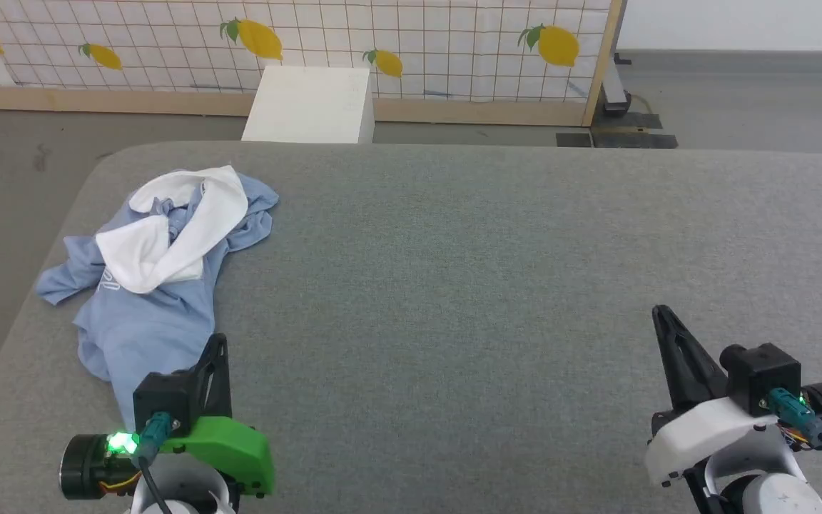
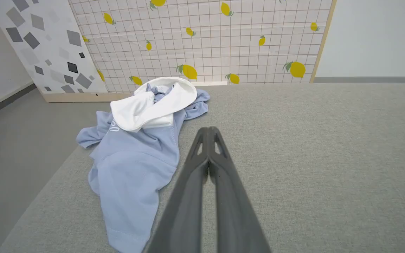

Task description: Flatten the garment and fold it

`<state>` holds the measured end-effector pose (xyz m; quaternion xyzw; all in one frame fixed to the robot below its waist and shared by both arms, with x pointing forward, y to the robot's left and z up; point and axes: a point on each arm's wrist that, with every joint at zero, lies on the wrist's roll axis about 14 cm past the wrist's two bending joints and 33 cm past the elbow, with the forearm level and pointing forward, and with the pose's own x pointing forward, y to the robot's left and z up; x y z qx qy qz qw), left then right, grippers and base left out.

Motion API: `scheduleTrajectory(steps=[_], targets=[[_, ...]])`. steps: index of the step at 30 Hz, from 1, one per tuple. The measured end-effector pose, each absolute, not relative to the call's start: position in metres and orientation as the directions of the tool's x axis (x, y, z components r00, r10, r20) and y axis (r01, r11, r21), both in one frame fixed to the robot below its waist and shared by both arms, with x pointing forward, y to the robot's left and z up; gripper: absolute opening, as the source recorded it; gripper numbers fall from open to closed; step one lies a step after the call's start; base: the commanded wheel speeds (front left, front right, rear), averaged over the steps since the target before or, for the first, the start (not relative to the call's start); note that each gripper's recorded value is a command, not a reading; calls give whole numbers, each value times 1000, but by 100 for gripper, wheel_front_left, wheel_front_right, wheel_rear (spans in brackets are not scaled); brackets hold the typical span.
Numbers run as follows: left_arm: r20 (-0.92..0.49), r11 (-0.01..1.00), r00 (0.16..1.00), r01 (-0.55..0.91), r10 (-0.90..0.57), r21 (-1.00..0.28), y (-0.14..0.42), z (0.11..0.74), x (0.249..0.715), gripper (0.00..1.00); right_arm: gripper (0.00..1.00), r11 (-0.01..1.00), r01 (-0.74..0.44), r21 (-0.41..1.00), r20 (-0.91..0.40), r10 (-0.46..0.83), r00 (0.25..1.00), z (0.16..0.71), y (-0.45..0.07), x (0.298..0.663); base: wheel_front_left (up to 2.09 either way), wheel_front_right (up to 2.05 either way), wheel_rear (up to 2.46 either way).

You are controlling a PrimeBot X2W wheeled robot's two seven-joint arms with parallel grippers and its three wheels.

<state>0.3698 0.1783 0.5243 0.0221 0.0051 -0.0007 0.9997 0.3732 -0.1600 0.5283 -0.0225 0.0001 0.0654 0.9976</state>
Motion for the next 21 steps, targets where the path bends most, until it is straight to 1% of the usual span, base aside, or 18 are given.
scheduleTrajectory(steps=[21], targets=[[-10, 999, 1000, 2, -1, 44, 178, 524, 370, 0, 0, 990, -131, -45, -3, 131, 991, 528, -160, 373, 0, 0, 0]])
